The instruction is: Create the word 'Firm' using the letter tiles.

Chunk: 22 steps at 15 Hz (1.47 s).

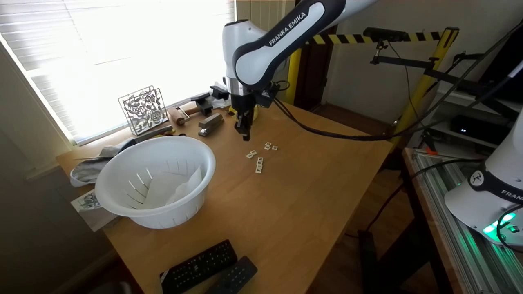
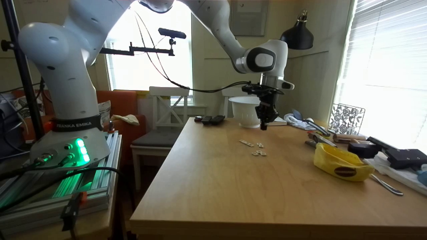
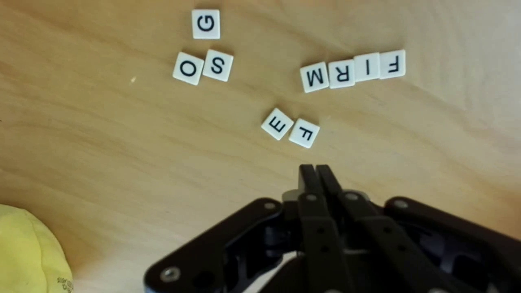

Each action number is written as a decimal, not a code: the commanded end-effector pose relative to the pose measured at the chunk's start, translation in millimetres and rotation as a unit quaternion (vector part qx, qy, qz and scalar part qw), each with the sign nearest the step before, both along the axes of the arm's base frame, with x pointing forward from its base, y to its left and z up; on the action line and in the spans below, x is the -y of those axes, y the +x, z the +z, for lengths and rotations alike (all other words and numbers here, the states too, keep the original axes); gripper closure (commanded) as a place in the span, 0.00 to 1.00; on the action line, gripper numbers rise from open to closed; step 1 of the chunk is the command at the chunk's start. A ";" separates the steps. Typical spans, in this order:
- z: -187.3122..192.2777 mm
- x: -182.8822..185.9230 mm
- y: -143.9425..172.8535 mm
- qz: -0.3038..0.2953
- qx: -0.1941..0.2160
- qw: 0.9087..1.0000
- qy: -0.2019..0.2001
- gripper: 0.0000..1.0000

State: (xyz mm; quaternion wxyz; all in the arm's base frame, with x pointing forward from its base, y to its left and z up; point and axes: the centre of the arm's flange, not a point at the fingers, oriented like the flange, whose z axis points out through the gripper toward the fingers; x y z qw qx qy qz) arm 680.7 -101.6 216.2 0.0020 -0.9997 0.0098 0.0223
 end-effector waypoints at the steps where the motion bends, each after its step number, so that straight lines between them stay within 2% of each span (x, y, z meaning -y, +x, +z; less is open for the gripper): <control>1: 11.4 -16.2 -22.9 -0.010 -0.014 1.000 0.009 0.61; 4: 15.7 -23.0 -30.9 -0.011 -0.026 1.000 0.011 0.42; 9: 22.9 -31.1 -49.7 -0.007 -0.070 0.997 0.015 0.05; 10: 24.6 -32.4 -52.7 -0.006 -0.074 0.997 0.015 0.01; 17: 36.4 -39.3 -70.0 -0.010 -0.088 0.996 0.013 0.00; 22: 45.4 -43.4 -79.3 -0.014 -0.083 0.996 0.010 0.00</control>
